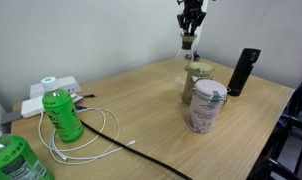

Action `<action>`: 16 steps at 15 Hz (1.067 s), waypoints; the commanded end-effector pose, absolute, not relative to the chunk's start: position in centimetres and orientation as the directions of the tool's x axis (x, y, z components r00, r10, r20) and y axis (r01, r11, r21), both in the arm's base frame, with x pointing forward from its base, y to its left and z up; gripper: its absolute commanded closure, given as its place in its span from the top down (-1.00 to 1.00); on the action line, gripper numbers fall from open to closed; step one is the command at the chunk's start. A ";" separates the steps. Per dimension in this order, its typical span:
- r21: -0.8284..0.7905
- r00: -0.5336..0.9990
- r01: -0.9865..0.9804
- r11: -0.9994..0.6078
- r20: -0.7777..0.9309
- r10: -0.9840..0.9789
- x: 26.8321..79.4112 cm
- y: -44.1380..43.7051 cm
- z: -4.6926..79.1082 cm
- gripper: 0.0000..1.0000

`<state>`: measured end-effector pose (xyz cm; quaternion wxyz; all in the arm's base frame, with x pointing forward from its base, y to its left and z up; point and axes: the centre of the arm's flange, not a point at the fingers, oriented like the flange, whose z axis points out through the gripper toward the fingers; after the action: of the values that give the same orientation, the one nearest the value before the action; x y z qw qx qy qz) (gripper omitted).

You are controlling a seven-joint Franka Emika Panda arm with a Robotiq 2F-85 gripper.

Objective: Put the lid on the flusk.

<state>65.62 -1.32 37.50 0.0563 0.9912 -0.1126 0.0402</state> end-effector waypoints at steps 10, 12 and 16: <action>0.077 0.954 -0.267 -0.961 0.163 -0.252 65.5 -2.0 42.0 1.00; 0.075 0.953 -0.267 -0.961 0.166 -0.252 65.5 -1.9 42.3 1.00; 0.076 0.954 -0.266 -0.961 0.162 -0.252 65.5 -1.9 42.0 1.00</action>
<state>65.51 -1.95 42.00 0.0485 0.9873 -0.1311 0.0758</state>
